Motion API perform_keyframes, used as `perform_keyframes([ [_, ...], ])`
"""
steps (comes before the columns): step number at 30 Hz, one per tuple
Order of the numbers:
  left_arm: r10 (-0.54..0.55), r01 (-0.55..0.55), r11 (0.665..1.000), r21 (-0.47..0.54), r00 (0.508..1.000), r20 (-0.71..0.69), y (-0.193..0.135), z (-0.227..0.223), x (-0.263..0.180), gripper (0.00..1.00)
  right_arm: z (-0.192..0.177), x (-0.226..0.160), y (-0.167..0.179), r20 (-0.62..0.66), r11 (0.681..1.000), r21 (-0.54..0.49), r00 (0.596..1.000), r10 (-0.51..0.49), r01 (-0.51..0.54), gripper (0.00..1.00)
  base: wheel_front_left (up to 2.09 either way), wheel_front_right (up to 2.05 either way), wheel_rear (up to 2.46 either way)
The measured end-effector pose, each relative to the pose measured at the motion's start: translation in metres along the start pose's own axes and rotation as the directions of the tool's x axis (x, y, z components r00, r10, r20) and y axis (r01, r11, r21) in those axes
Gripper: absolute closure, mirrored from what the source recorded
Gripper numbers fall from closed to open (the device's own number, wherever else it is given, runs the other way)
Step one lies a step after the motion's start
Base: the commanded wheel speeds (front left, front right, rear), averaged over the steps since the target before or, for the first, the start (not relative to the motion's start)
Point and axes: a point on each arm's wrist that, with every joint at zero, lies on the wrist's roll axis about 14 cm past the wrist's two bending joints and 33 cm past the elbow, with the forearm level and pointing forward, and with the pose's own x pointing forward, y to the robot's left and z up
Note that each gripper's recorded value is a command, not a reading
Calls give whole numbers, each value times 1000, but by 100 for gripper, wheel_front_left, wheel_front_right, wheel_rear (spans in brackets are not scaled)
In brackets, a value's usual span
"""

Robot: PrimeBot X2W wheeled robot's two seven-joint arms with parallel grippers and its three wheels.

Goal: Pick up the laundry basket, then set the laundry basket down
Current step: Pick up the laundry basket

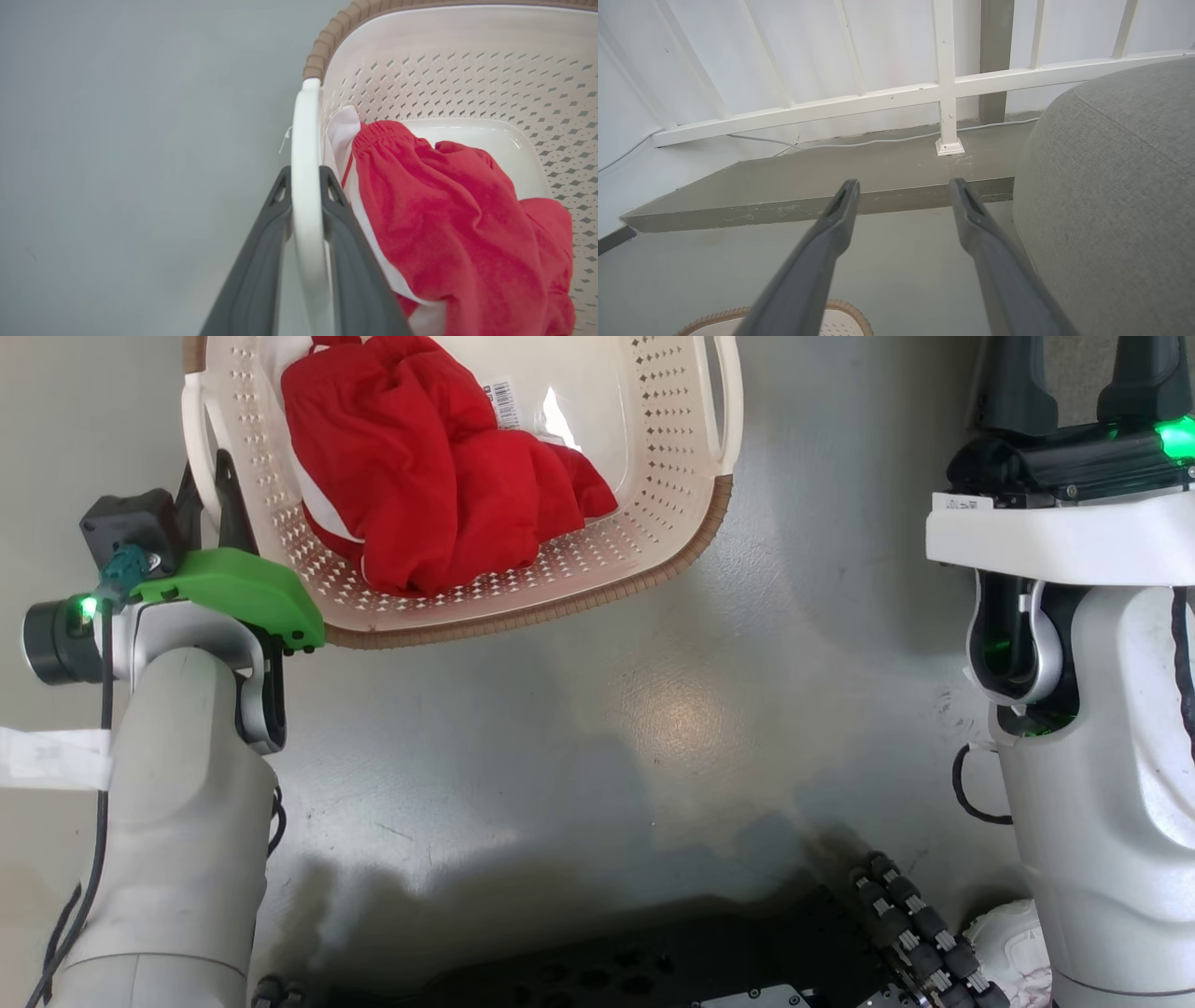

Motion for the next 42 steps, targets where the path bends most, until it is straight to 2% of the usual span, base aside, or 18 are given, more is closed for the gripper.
perform_keyframes([
  [16,-66,66,995,79,998,-4,-16,3,-2,100,7,-1,2,10,1000,-1,1000,6,-6,0,0,0,0],
  [34,-61,63,995,77,998,-25,-15,-2,-4,100,10,-1,2,14,1000,-1,1000,6,-6,0,0,0,0],
  [35,-61,63,995,77,998,-26,-15,-3,-4,97,10,-1,2,14,1000,-1,1000,5,-5,0,0,0,0],
  [36,-61,63,995,77,998,-28,-15,-3,-5,78,11,-1,2,14,1000,-1,1000,5,-5,0,0,0,0],
  [38,-68,71,995,77,997,-39,-16,-7,-5,62,11,-1,2,14,1000,2,1000,3,-3,0,0,0,0],
  [39,-67,71,994,78,997,-48,-16,-9,-6,62,11,-2,1,13,1000,4,1000,3,-3,0,0,0,0],
  [40,-68,71,994,78,996,-50,-16,-10,-6,53,11,-2,1,13,1000,3,1000,2,-2,0,0,0,0],
  [41,-68,72,994,78,996,-49,-16,-10,-6,40,11,-2,1,13,1000,3,1000,2,-2,0,0,0,0],
  [42,-69,73,994,78,996,-50,-16,-10,-6,4,11,-2,1,14,1000,3,1000,2,-2,0,0,0,0],
])
